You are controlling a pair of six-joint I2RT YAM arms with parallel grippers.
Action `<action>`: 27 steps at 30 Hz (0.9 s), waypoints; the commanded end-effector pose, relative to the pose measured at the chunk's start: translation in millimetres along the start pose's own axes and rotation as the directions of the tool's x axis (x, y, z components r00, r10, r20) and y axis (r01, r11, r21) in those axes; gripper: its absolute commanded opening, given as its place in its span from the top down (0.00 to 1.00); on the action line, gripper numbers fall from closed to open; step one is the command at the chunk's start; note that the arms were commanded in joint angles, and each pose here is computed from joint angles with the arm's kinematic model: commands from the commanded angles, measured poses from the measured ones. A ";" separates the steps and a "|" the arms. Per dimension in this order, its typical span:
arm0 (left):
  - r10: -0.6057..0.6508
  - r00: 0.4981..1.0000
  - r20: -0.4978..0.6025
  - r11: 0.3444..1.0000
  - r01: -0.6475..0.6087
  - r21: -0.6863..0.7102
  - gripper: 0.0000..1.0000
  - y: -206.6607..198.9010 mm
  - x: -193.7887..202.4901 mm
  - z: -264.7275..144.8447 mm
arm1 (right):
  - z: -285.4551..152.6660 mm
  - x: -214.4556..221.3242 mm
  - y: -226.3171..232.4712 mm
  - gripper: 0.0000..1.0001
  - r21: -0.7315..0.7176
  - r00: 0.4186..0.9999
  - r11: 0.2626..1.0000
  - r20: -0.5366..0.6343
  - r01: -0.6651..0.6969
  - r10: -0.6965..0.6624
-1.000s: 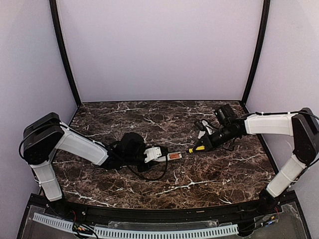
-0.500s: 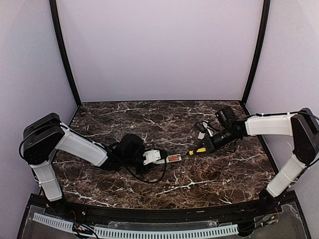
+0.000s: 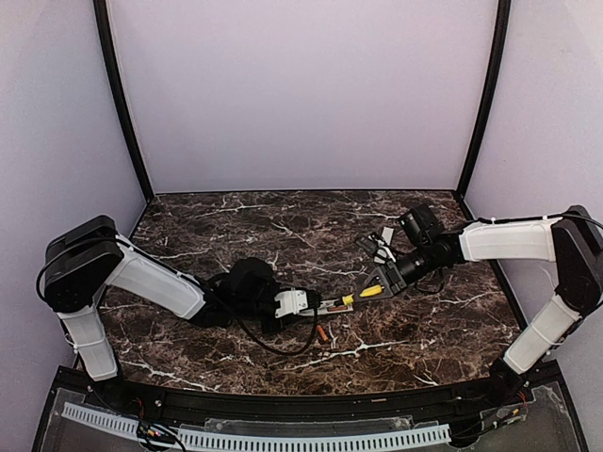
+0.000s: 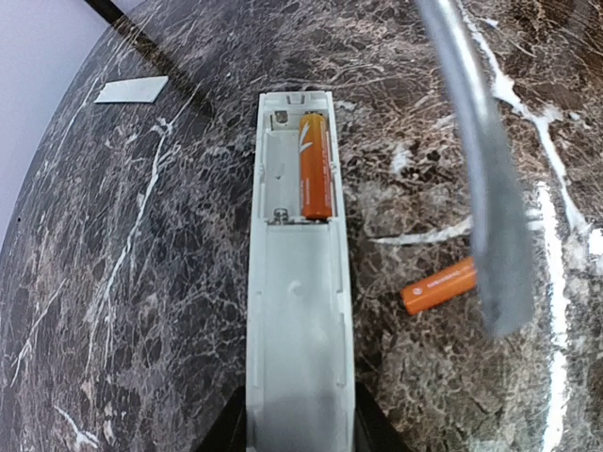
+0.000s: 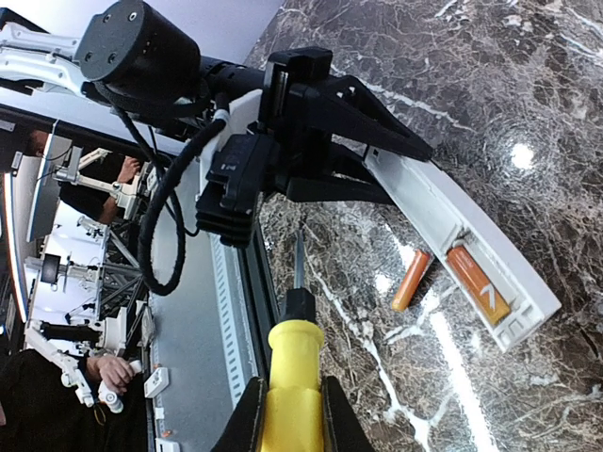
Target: Unload the batteries from the remote control
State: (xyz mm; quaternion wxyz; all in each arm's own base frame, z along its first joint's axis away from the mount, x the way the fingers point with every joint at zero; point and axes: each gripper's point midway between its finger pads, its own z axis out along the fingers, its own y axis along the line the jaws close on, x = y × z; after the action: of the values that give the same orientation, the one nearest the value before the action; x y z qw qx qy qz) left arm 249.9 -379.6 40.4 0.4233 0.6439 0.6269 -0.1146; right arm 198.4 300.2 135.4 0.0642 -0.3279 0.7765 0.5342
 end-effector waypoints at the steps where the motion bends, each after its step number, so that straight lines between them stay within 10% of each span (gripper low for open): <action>1: 0.017 0.997 0.069 1.000 -0.018 0.004 1.00 2.0 -20.0 -1.5 | -2.7 -7.3 15.7 1.00 -0.082 0.998 0.995 0.024 0.055 -0.053; 27: 0.058 0.997 0.053 0.997 -0.055 -0.063 1.00 16.7 -25.8 -11.2 | -44.1 -20.0 -6.7 1.00 0.369 1.000 0.929 0.017 -0.005 -0.001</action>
State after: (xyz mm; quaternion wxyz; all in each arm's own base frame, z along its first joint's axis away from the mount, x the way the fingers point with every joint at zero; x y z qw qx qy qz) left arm 251.9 -381.0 45.5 0.4345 0.6493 0.6159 -0.1014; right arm 224.2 280.3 154.1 0.1244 -0.3075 0.8432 0.4231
